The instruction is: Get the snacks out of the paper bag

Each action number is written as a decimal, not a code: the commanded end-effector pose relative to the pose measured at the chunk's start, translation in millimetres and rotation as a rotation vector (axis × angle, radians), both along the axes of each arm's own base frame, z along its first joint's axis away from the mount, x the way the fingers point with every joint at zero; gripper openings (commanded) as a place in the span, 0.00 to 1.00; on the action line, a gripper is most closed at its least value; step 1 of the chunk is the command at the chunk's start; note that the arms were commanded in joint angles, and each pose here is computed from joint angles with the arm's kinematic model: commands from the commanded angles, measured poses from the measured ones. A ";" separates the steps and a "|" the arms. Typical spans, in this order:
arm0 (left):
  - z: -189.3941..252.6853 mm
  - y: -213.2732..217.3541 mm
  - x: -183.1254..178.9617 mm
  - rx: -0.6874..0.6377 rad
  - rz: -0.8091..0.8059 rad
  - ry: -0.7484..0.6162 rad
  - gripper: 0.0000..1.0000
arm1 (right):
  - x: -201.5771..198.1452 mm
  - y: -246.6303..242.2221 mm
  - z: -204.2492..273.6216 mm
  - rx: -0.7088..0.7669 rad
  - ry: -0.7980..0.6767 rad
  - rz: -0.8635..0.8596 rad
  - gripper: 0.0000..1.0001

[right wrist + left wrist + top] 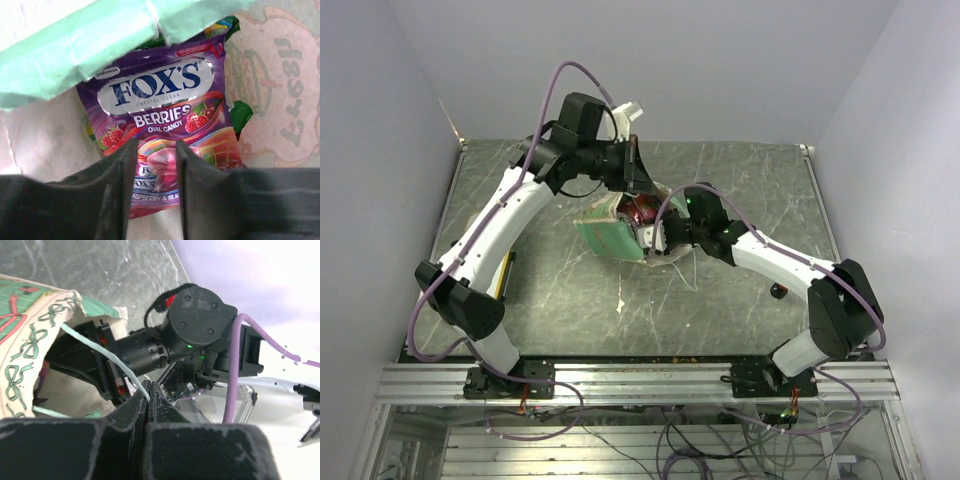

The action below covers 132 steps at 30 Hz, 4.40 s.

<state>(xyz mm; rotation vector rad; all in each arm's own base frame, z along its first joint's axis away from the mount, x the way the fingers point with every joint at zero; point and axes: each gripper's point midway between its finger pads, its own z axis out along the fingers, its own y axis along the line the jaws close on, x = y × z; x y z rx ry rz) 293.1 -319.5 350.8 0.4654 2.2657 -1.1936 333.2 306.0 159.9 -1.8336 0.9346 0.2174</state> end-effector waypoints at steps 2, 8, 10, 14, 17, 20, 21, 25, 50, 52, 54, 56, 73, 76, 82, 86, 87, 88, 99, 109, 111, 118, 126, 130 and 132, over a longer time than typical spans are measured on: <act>15.6 -22.1 -28.2 -0.065 -0.119 -0.025 0.07 | 2.3 -4.6 7.4 0.016 -0.067 -0.005 0.53; 11.2 -30.2 -39.3 -0.052 -0.165 -0.015 0.07 | 9.8 -1.3 -2.8 -0.040 -0.095 0.008 1.00; 10.1 -31.0 -38.7 -0.040 -0.169 -0.013 0.07 | 14.8 0.7 -2.9 -0.035 -0.109 -0.002 1.00; 11.6 -30.9 -35.7 -0.020 -0.174 -0.025 0.07 | 24.4 5.0 -9.4 -0.074 -0.107 0.009 0.97; 10.8 -29.7 -33.9 0.002 -0.180 -0.029 0.07 | 25.5 3.6 -17.1 -0.082 -0.103 0.002 0.97; 12.3 -29.9 -33.9 0.007 -0.190 -0.040 0.07 | 33.9 4.3 -14.9 -0.045 -0.136 -0.034 1.00; 12.6 -29.2 -33.8 0.008 -0.191 -0.043 0.07 | 35.6 4.4 -17.5 -0.043 -0.131 -0.037 1.00; 12.4 -25.8 -32.8 0.025 -0.187 -0.057 0.07 | 41.1 4.6 -31.9 -0.096 -0.092 -0.015 0.95; 18.6 11.2 2.6 0.013 0.079 -0.094 0.07 | 10.2 3.2 0.1 0.010 0.004 -0.014 0.00; 18.3 11.4 4.5 0.011 0.089 -0.095 0.07 | 6.5 3.0 11.1 0.044 0.013 -0.026 0.00; 19.6 11.9 7.0 0.006 0.100 -0.101 0.07 | 3.7 2.3 22.3 0.083 0.030 -0.052 0.00; 21.2 12.1 8.7 0.004 0.110 -0.110 0.07 | 2.4 0.2 37.8 0.134 0.022 -0.083 0.00; 29.9 41.9 30.8 0.083 0.287 -0.189 0.07 | -26.4 -30.3 157.3 0.363 -0.010 -0.214 0.00; 32.6 56.8 38.1 0.131 0.343 -0.218 0.07 | -28.4 -42.8 188.0 0.406 -0.028 -0.277 0.00; 53.0 105.7 61.8 0.212 0.523 -0.327 0.07 | -14.8 -82.9 234.4 0.489 -0.076 -0.518 0.00; 87.0 144.8 74.6 0.238 0.664 -0.471 0.07 | 1.3 -113.0 236.7 0.502 -0.085 -0.668 0.00; 96.9 152.1 77.4 0.234 0.691 -0.511 0.07 | 4.9 -118.1 233.4 0.510 -0.076 -0.688 0.00; 105.2 158.3 78.9 0.233 0.704 -0.546 0.07 | 8.3 -122.5 229.9 0.520 -0.063 -0.702 0.00; 122.1 108.9 104.9 0.170 0.425 -0.727 0.07 | 52.2 -166.1 175.7 0.619 0.228 -0.962 0.00; 88.9 74.9 95.0 0.101 0.273 -0.627 0.07 | 66.8 -190.1 100.4 0.605 0.520 -1.242 0.00; 76.8 66.2 86.4 0.081 0.245 -0.579 0.07 | 71.7 -205.2 84.8 0.622 0.562 -1.353 0.00; 26.7 39.9 70.6 0.041 0.209 -0.312 0.07 | 91.8 -250.7 22.5 0.584 0.687 -1.643 0.00; 19.7 26.4 55.3 0.000 0.162 -0.259 0.07 | 144.4 -264.6 -36.6 0.576 0.762 -1.739 0.00; 17.4 25.3 49.6 0.004 0.136 -0.256 0.07 | 176.1 -258.7 -62.1 0.561 0.829 -1.729 0.29; 15.9 26.1 48.1 0.006 0.134 -0.257 0.07 | 180.5 -248.7 -67.3 0.535 0.908 -1.689 0.56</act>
